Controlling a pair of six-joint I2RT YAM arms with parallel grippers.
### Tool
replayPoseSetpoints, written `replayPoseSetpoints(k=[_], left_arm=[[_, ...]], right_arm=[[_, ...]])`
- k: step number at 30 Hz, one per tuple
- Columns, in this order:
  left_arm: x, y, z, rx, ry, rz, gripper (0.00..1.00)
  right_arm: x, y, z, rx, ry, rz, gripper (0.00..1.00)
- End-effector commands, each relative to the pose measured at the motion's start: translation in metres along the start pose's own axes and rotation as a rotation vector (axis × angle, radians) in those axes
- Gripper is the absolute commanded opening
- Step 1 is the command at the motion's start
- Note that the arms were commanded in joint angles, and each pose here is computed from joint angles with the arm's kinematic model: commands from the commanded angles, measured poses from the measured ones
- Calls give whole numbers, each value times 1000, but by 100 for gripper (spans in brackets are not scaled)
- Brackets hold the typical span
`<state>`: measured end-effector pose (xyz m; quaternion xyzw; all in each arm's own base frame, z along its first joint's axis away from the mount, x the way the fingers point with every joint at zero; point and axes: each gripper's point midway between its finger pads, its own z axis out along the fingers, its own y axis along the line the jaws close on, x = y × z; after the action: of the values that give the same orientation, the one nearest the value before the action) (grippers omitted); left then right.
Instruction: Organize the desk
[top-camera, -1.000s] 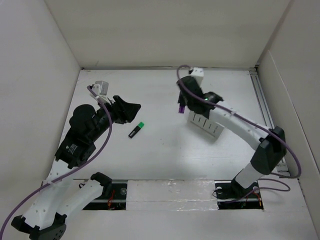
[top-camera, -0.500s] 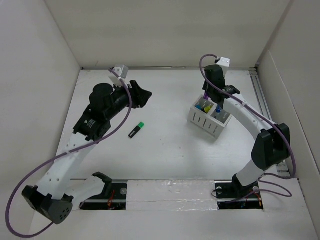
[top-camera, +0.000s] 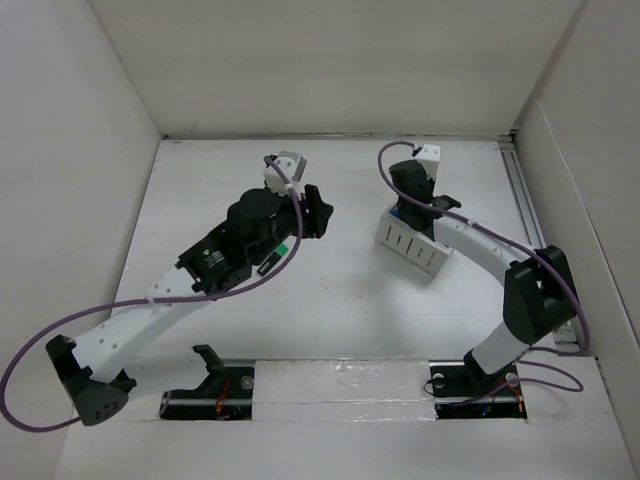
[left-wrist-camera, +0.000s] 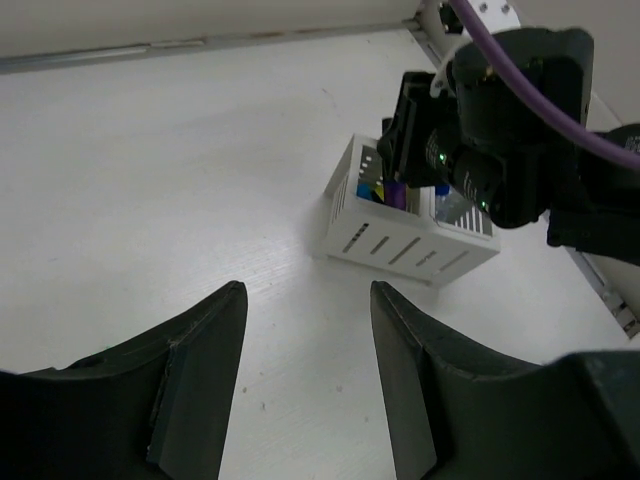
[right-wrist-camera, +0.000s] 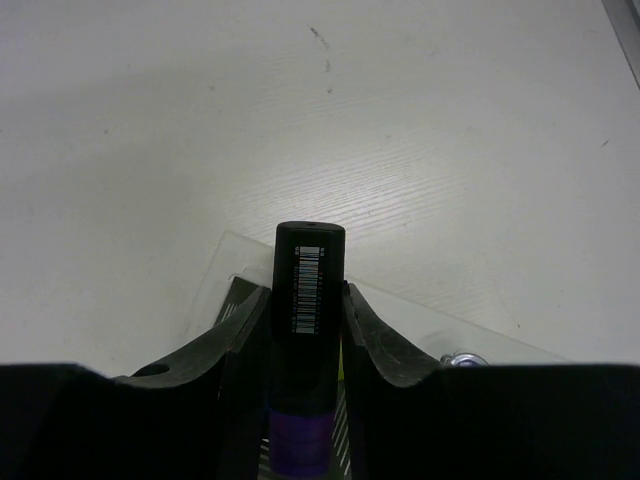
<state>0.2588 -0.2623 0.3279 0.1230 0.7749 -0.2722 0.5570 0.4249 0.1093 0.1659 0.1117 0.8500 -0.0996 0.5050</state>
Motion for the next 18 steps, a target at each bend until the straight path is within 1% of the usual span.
replayPoseSetpoints(k=[1, 2, 3, 4, 5, 6, 7, 8, 9, 10, 12, 13, 14, 15, 16, 17, 18], left_arm=[[-43, 6, -25, -37, -134, -72, 49], [-41, 9, -29, -45, -133, -80, 49], [-40, 10, -29, -48, -129, -90, 49], [-41, 11, -34, -47, -136, -110, 49], [-42, 12, -36, -53, -141, -119, 49], [-44, 14, -40, -61, -144, -125, 49], [-48, 14, -44, -59, -155, -135, 50], [-56, 13, -50, -59, -171, -144, 50], [-55, 14, -50, -63, -166, -144, 50], [-65, 12, -57, -52, -189, -155, 50], [-73, 11, -64, -51, -206, -168, 50], [-82, 11, -71, -42, -231, -181, 50], [-86, 10, -75, -38, -243, -191, 50], [-91, 10, -80, -31, -261, -207, 50], [-94, 10, -86, -24, -278, -217, 51], [-97, 8, -89, -10, -285, -224, 51], [-100, 7, -93, 0, -294, -235, 51]], right_arm=[[-32, -3, -19, 25, -107, 59, 17], [-26, -1, -23, 26, -101, 44, 35], [-30, -2, -26, 22, -109, 57, 43], [-24, 0, -32, 15, -99, 48, 50], [-30, 0, -42, -3, -115, 72, 62], [-31, -2, -45, -8, -118, 79, 66], [-31, 3, -52, -43, -116, 83, 68], [-37, 3, -64, -69, -129, 96, 69], [-41, 5, -71, -85, -141, 105, 69], [-43, 7, -77, -102, -145, 105, 69], [-46, 16, -87, -160, -148, 99, 55], [-40, 34, -94, -239, -122, 89, 44], [-35, 45, -98, -280, -106, 84, 17], [-23, 65, -104, -331, -79, 59, 7], [-13, 84, -111, -405, -42, 43, 0], [-4, 99, -116, -435, -17, 45, 0], [2, 122, -130, -491, -4, 31, 0]])
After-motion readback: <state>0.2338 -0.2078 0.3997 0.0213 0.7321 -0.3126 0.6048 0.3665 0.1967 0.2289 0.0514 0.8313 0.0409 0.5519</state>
